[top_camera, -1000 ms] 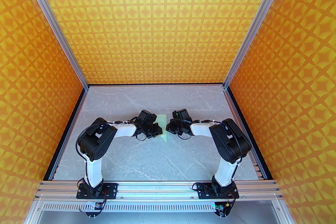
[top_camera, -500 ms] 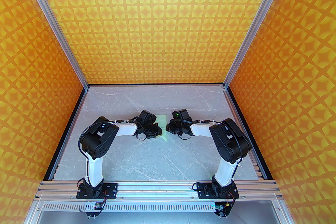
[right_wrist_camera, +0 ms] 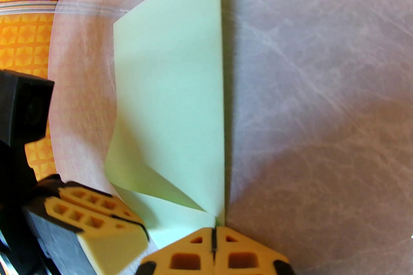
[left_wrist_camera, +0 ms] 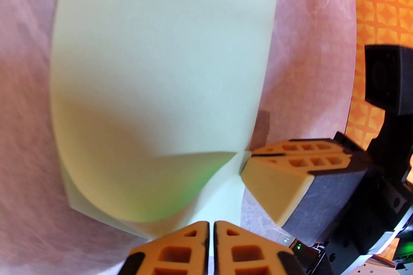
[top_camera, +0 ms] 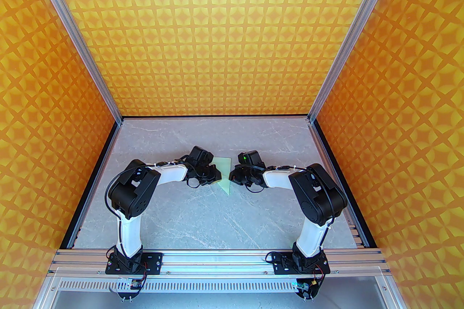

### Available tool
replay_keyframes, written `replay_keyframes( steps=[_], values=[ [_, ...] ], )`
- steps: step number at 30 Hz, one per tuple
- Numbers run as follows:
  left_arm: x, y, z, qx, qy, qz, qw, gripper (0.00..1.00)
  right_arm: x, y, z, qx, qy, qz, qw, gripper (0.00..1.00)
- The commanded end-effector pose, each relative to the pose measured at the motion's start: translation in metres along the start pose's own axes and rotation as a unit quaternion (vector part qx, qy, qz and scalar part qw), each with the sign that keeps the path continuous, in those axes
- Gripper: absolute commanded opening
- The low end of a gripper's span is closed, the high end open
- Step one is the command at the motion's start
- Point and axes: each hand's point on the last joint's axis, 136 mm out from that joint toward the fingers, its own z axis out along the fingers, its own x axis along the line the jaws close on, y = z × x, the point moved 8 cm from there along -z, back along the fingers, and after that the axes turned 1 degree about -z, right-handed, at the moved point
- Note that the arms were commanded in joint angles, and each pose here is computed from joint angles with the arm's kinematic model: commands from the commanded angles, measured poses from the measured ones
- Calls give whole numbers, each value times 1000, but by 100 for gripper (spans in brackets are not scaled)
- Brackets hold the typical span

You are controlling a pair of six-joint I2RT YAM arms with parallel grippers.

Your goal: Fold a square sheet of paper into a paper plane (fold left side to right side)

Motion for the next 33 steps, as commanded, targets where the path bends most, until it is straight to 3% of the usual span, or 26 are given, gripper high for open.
replay_keyframes(
  steps=[1,13,15,18,21,26,33],
  values=[
    [6,2,4,4,15,6,1000,13,-8,-5,3,8,-6,12,1000,0],
    [32,-7,13,18,46,-24,999,10,-4,-2,0,5,-2,9,1000,0],
    [31,-7,13,18,45,-24,999,10,-1,-1,-6,-3,-9,4,1000,12],
    [31,-7,13,17,46,-24,998,10,4,1,-21,-18,-22,-8,1000,17],
    [32,-8,13,17,47,-24,998,10,12,-1,-37,-29,-20,-18,999,15],
    [31,-7,12,15,44,-23,999,10,28,-14,-41,-3,12,-36,999,0],
    [31,-7,13,16,45,-24,999,10,50,-31,-10,66,51,-49,995,0]
  ],
)
